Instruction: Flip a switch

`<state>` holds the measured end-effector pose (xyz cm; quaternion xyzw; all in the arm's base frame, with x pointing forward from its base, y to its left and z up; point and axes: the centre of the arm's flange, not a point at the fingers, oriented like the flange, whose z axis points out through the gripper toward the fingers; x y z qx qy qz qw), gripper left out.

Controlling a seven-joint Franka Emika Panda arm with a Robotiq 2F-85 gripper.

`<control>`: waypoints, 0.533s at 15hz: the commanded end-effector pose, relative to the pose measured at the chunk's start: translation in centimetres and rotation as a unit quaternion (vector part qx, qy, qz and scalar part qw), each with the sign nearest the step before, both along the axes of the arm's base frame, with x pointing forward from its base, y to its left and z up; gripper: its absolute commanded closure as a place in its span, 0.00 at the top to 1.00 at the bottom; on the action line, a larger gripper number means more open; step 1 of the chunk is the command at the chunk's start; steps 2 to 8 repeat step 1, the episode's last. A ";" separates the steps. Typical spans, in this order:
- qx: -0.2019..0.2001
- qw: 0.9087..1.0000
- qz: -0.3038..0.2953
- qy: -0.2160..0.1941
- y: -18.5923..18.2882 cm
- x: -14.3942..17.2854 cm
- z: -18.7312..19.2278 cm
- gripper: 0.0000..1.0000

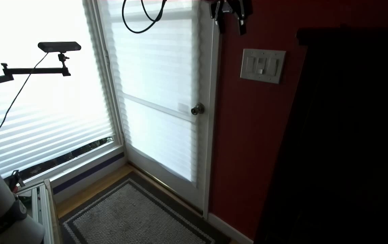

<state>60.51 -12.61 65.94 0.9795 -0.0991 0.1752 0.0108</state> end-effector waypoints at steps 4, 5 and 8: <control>0.000 1.000 0.000 0.000 0.0 0.0 -0.1 1.00; 0.000 1.000 0.000 0.000 0.0 0.0 -0.1 1.00; 0.000 1.000 0.000 0.000 0.0 0.0 -0.1 1.00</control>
